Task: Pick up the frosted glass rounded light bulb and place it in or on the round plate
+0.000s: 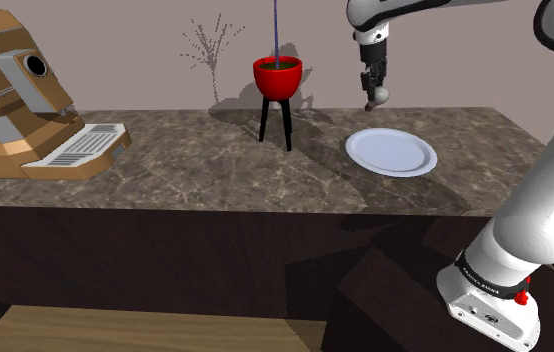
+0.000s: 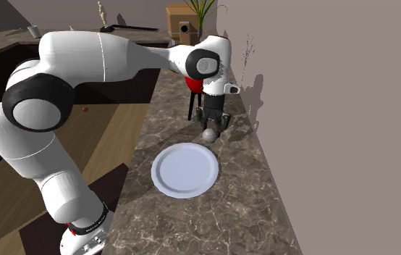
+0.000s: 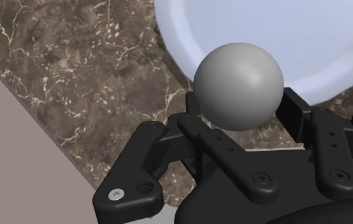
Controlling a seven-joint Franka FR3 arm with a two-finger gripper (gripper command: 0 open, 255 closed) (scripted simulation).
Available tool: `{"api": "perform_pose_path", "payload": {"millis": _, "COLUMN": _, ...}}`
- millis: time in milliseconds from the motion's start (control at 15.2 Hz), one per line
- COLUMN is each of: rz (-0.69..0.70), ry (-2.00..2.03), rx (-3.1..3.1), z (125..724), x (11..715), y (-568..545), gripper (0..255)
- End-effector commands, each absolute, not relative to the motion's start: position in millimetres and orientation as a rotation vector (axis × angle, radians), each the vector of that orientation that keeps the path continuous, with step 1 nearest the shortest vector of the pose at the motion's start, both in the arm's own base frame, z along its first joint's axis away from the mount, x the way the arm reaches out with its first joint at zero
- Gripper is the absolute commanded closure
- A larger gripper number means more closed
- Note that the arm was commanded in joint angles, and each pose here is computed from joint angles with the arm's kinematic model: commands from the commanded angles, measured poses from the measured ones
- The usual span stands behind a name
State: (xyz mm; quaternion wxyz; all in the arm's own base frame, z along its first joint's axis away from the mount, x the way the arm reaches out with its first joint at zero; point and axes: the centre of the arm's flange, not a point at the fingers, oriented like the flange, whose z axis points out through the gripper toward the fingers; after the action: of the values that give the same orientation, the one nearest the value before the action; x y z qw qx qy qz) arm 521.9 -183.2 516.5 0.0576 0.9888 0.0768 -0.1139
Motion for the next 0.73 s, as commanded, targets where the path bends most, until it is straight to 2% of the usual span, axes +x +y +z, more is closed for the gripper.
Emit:
{"api": "perform_pose_path", "payload": {"millis": 0, "rz": -0.345, "ry": 0.233, "rx": 2.998, "z": 520.3, "x": 496.7, "y": -171.6, "gripper": 255}}
{"api": "perform_pose_path", "payload": {"millis": 396, "rz": -0.345, "ry": 0.233, "rx": 2.998, "z": 528.2, "x": 420.5, "y": -138.5, "gripper": 255}}
{"api": "perform_pose_path", "payload": {"millis": 660, "rz": -0.345, "ry": 0.233, "rx": 2.998, "z": 507.1, "x": 420.5, "y": -138.5, "gripper": 255}}
